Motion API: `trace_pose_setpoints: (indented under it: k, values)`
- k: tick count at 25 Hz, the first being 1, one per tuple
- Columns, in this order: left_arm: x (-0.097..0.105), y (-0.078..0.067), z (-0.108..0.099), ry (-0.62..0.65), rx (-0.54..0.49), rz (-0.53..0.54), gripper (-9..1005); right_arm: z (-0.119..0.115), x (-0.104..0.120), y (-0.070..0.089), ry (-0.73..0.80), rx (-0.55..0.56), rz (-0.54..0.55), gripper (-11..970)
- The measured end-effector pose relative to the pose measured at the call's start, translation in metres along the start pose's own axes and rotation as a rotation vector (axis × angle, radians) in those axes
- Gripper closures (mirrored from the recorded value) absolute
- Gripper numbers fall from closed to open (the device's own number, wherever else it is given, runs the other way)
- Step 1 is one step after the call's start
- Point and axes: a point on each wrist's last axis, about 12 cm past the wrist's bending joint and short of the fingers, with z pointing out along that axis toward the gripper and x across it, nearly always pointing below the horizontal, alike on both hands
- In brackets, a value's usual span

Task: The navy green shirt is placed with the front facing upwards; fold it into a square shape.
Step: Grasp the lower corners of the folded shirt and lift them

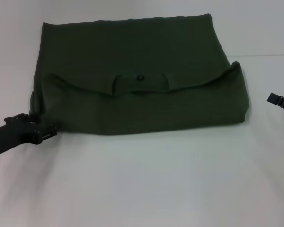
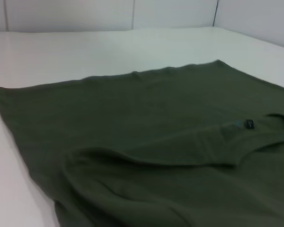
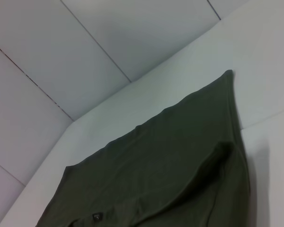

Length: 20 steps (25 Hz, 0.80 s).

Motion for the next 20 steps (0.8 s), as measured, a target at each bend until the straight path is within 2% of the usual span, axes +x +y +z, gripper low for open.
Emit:
trace_pose_setpoints:
  k: [6, 17, 20]
  values:
    - [-0.0002, -0.0056, 0.0088, 0.024, 0.003, 0.023, 249, 0.0000, 0.0009, -0.0001, 0.002, 0.000, 0.002, 119]
    - [-0.0006, -0.0051, 0.0079, 0.011, 0.001, 0.024, 287, 0.0008, 0.0062, 0.0006, 0.012, 0.002, 0.005, 122]
    - [-0.0011, -0.0060, 0.0088, 0.012, 0.006, 0.032, 432, 0.0005, 0.0062, 0.0006, 0.011, 0.002, 0.005, 122]
